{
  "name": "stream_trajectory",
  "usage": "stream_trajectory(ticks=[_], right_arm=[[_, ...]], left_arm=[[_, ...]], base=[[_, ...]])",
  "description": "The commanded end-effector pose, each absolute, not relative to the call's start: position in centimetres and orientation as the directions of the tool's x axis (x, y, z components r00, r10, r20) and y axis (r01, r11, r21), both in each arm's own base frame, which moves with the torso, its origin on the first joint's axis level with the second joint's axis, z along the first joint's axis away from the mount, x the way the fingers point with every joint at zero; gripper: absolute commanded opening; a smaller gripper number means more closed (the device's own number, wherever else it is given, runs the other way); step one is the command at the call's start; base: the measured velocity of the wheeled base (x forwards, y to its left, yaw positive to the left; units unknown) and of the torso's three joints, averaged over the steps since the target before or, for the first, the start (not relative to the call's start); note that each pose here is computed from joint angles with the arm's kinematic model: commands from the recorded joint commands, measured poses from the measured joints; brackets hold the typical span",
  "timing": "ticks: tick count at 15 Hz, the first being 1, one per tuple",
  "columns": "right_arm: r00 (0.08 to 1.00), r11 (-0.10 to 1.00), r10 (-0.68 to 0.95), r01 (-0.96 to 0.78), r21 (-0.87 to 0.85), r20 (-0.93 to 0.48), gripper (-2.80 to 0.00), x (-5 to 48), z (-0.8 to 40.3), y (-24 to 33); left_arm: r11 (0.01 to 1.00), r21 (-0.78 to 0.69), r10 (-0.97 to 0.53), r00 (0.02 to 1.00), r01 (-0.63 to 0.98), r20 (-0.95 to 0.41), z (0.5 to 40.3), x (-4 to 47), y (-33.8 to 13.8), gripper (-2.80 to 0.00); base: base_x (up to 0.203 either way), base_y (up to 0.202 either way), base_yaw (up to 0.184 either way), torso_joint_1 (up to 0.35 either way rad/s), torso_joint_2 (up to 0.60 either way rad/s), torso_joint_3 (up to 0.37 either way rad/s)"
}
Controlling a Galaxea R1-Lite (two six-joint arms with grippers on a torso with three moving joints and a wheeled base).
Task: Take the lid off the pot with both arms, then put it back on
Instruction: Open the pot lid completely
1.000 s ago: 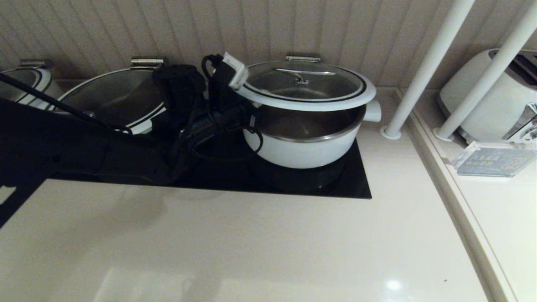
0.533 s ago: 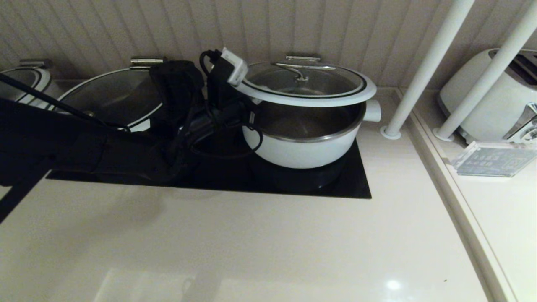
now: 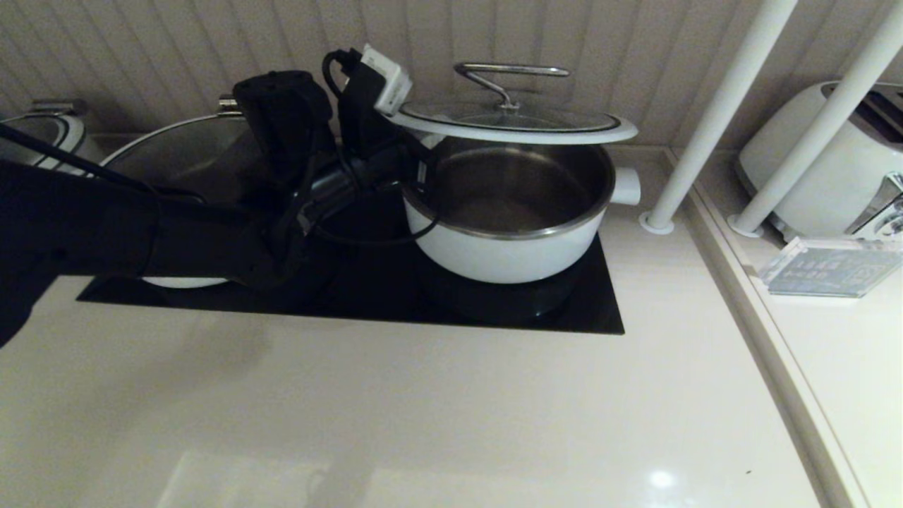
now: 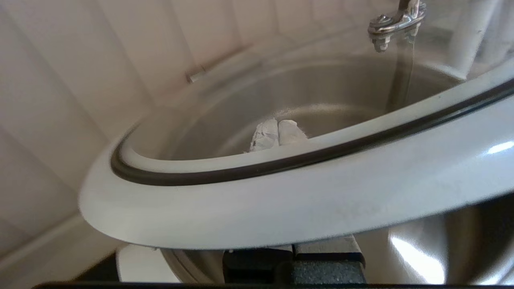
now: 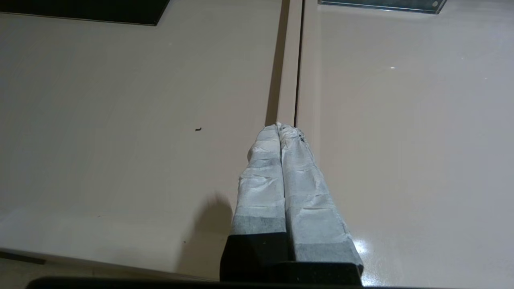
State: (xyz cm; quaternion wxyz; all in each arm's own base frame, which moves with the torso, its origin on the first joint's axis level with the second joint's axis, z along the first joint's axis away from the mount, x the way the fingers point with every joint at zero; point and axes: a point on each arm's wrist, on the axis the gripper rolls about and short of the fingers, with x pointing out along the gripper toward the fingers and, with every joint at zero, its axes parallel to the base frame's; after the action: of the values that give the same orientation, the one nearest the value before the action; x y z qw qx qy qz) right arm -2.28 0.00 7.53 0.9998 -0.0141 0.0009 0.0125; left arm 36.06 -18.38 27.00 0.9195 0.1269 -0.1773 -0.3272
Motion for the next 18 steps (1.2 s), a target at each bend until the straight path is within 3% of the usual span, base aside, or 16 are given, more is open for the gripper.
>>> stream_trajectory(ticks=[1,18], right_arm=[[1.0,0.999,0.026,-0.026,-0.029,-0.002,-2.8,-2.3,7.5,0.0],[1.0,0.999,0.026,-0.026,-0.029,-0.002,-2.8,-2.3,7.5,0.0]], left_arm=[[0.759,0.358,-0.643,0.714,0.544,0.277,28.0,36.0,-18.3,-2.8],[0.78,0.374,-0.623,0.676,0.502,0.393,33.2,35.9,-18.3,-2.8]], base=[[0.0,0.0,0.0,0.0,0.0,0.0],[0.0,0.0,0.0,0.0,0.0,0.0]])
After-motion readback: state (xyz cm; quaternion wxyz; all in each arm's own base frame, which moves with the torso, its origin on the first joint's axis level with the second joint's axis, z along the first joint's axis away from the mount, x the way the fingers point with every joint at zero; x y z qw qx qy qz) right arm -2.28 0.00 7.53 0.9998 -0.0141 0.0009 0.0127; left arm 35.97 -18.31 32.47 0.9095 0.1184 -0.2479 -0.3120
